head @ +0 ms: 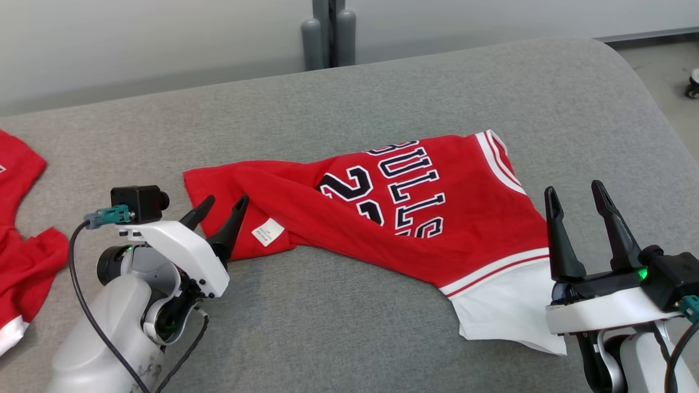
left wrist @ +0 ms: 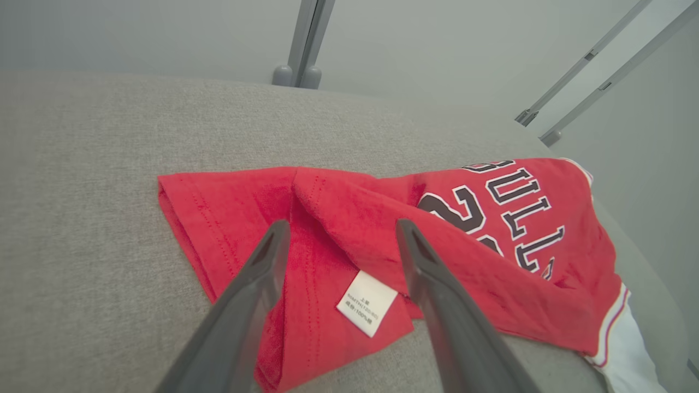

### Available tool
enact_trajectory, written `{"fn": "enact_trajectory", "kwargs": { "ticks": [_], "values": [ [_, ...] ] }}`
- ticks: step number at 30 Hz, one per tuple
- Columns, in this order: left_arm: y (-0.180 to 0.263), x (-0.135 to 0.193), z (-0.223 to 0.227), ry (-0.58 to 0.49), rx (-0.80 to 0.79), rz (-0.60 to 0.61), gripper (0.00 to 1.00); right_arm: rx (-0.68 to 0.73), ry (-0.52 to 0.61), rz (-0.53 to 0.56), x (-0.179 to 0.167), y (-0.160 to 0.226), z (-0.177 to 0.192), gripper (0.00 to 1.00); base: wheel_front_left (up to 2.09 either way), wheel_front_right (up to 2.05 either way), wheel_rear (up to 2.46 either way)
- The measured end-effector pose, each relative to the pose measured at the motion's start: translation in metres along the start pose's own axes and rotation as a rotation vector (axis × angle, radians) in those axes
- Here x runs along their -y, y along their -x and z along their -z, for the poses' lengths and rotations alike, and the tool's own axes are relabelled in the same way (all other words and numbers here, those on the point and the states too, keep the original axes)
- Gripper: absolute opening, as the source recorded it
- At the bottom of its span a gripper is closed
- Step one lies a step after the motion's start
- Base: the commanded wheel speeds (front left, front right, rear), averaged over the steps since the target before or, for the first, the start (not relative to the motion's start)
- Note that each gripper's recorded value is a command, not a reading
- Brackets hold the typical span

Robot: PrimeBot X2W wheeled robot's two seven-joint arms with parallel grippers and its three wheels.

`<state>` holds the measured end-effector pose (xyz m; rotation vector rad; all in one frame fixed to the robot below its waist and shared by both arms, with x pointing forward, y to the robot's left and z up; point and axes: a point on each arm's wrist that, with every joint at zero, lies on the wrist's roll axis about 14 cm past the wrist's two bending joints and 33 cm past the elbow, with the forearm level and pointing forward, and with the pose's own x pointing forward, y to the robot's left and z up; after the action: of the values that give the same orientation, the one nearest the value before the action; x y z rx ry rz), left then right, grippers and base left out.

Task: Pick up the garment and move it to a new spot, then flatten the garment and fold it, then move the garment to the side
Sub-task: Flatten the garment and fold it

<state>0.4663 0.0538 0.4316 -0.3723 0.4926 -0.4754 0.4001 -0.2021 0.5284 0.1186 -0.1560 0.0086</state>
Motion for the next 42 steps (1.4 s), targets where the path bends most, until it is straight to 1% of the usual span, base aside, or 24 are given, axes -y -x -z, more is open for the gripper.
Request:
{"fn": "enact_trajectory", "kwargs": {
  "ticks": [3, 11, 14, 17, 19, 26, 27, 28, 29, 30, 36, 42],
  "values": [
    [-0.01, 0.001, 0.007, 0.006, -0.038, 0.006, 1.0, -0.005, 0.006, 0.018, 0.006, 0.002, 0.001, 1.0, 0.0, 0.0, 0.0],
    [-0.027, 0.005, 0.038, 0.082, -0.189, 0.02, 1.0, -0.016, 0.013, 0.039, 0.013, 0.004, 0.004, 1.0, 0.0, 0.0, 0.0],
    [-0.033, 0.0, 0.04, 0.101, -0.21, 0.01, 1.0, -0.015, 0.015, 0.042, 0.014, 0.002, 0.004, 1.0, 0.0, 0.0, 0.0],
    [-0.039, 0.005, 0.04, 0.109, -0.217, 0.024, 1.0, -0.023, 0.017, 0.052, 0.018, 0.003, 0.006, 1.0, 0.0, 0.0, 0.0],
    [-0.043, 0.008, 0.039, 0.132, -0.22, 0.032, 1.0, -0.028, 0.018, 0.057, 0.019, 0.003, 0.008, 1.0, 0.0, 0.0, 0.0],
    [-0.051, 0.007, 0.04, 0.153, -0.236, 0.039, 1.0, -0.042, 0.02, 0.062, 0.021, 0.002, 0.013, 1.0, 0.0, 0.0, 0.0],
    [-0.052, 0.006, 0.04, 0.155, -0.237, 0.038, 0.81, -0.043, 0.019, 0.061, 0.021, 0.002, 0.013, 1.0, 0.0, 0.0, 0.0],
    [-0.052, 0.006, 0.041, 0.154, -0.239, 0.037, 0.44, -0.044, 0.019, 0.06, 0.02, 0.001, 0.014, 1.0, 0.0, 0.0, 0.0],
    [-0.052, 0.005, 0.042, 0.156, -0.243, 0.037, 0.09, -0.044, 0.018, 0.06, 0.02, 0.001, 0.014, 1.0, 0.0, 0.0, 0.0],
    [-0.052, 0.006, 0.043, 0.157, -0.244, 0.038, 0.0, -0.044, 0.018, 0.06, 0.02, 0.001, 0.014, 1.0, 0.0, 0.0, 0.0],
    [-0.048, 0.008, 0.034, 0.149, -0.224, 0.046, 0.0, -0.036, 0.013, 0.054, 0.018, 0.0, 0.012, 1.0, 0.0, 0.0, 0.0],
    [-0.034, 0.014, 0.025, 0.128, -0.185, 0.066, 0.0, -0.023, -0.005, 0.033, 0.009, 0.0, 0.008, 1.0, 0.0, 0.0, 0.0]
  ]
}}
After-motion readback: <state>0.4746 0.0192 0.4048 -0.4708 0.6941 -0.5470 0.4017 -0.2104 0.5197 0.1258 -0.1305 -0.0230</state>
